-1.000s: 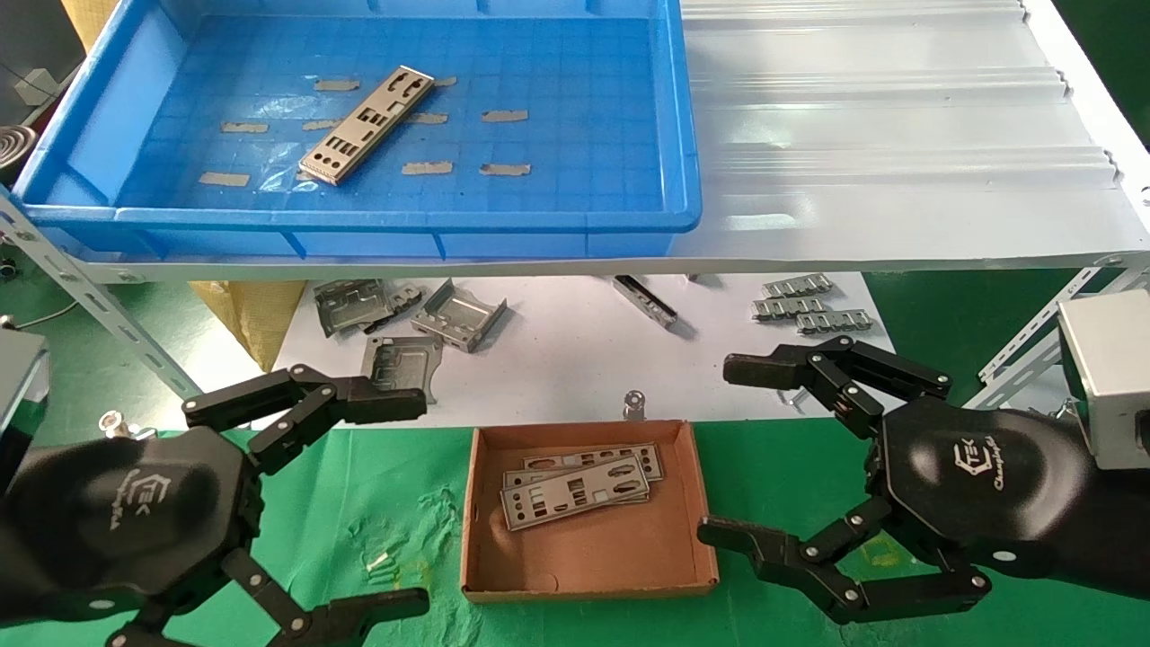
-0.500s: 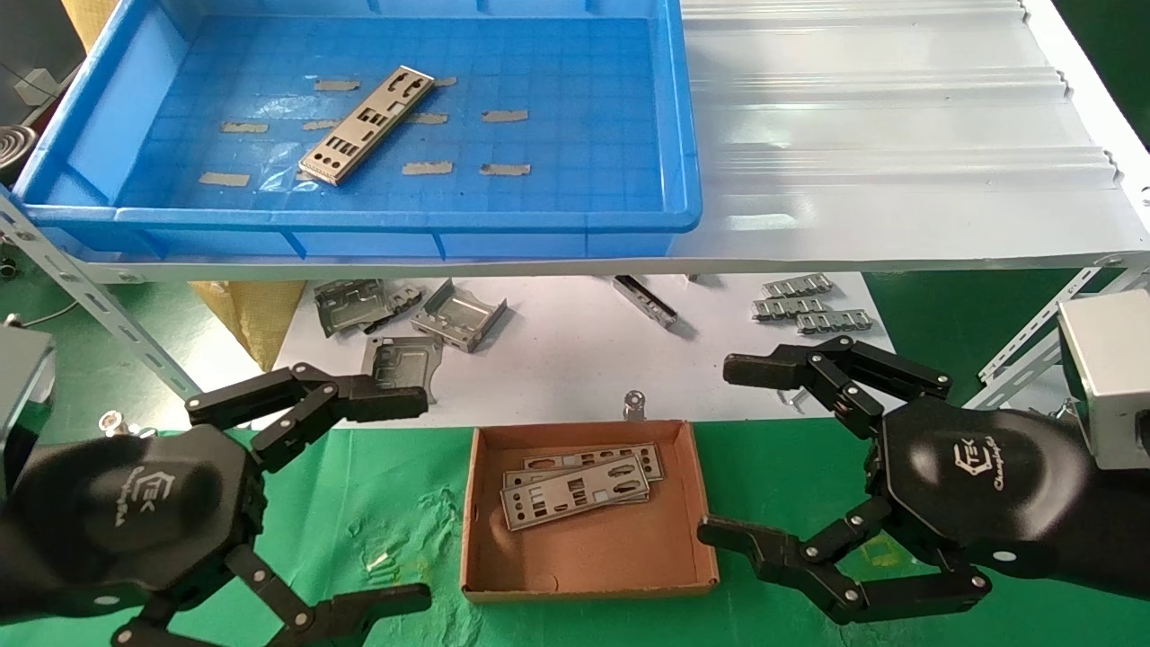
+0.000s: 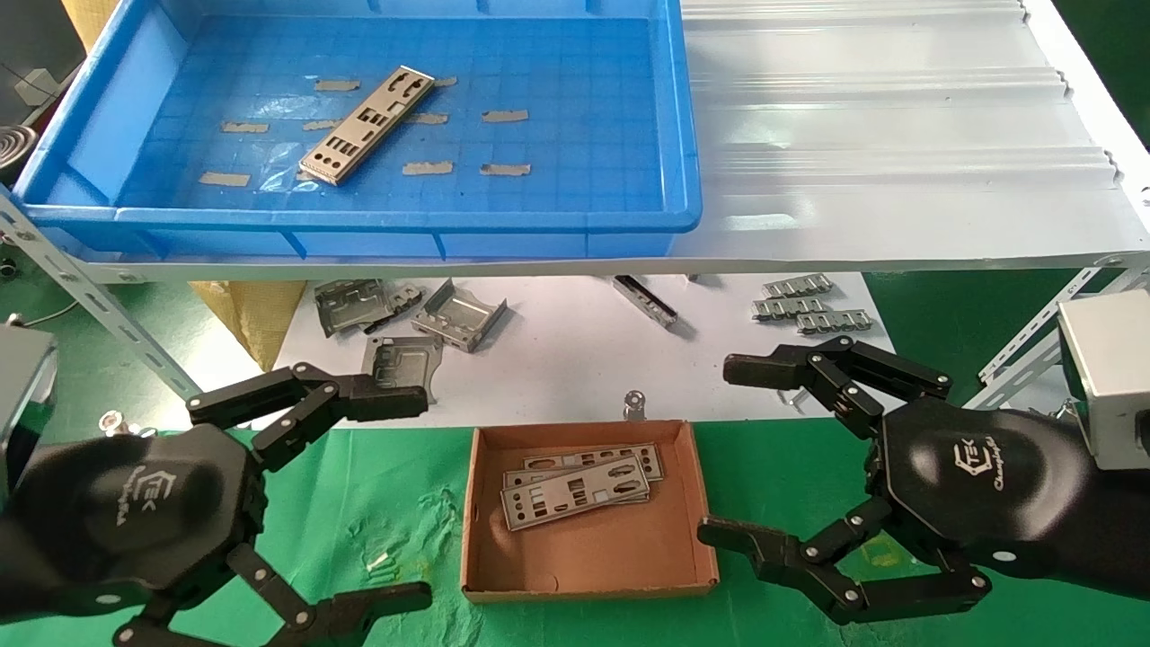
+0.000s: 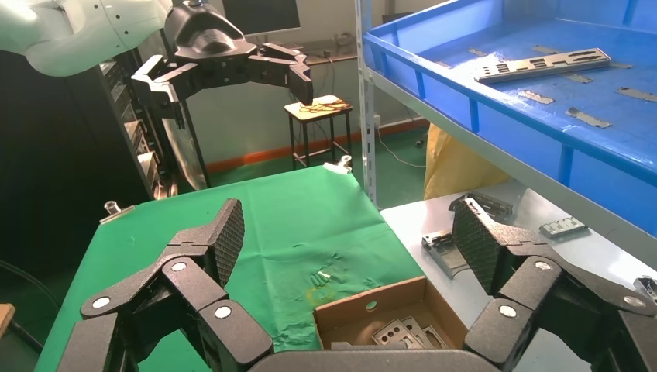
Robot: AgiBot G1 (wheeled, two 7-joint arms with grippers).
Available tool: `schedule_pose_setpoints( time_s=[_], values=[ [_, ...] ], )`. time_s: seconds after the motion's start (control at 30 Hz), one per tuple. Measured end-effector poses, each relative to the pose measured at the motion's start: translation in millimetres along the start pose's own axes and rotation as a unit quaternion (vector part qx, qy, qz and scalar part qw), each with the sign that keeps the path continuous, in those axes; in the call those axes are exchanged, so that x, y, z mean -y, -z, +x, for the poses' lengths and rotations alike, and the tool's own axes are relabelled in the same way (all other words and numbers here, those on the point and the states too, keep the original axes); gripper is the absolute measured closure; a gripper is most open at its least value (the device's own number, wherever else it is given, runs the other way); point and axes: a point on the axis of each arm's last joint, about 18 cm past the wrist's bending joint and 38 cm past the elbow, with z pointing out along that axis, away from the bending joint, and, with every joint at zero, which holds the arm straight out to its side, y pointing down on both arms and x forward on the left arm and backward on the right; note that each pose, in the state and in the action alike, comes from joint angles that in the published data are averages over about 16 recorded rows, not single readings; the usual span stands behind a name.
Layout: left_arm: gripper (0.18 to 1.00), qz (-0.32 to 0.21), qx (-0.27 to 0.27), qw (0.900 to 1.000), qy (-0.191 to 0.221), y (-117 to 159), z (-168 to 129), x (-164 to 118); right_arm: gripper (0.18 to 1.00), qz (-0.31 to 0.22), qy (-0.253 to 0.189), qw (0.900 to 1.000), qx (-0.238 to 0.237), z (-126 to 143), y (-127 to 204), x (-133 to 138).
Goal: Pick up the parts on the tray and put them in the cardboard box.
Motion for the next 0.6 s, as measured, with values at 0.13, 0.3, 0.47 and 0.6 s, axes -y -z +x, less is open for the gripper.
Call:
schedule_pose_setpoints(
  time_s=[0.13,0.3,0.47,0.6],
  values=[
    [0.184,0.000,0.000,1.0000,0.000,0.0,-0.1,-0.1,0.178,0.000,0.000,1.000,0.000,0.0,0.0,0.0],
    [0.184,0.000,0.000,1.0000,0.000,-0.1,-0.1,-0.1,0.178,0.000,0.000,1.000,0.000,0.0,0.0,0.0],
    [0.184,0.000,0.000,1.0000,0.000,-0.1,-0.2,-0.1,0.178,0.000,0.000,1.000,0.000,0.0,0.0,0.0],
    [0.184,0.000,0.000,1.0000,0.000,-0.2,-0.2,-0.1,0.178,0.000,0.000,1.000,0.000,0.0,0.0,0.0]
  ],
)
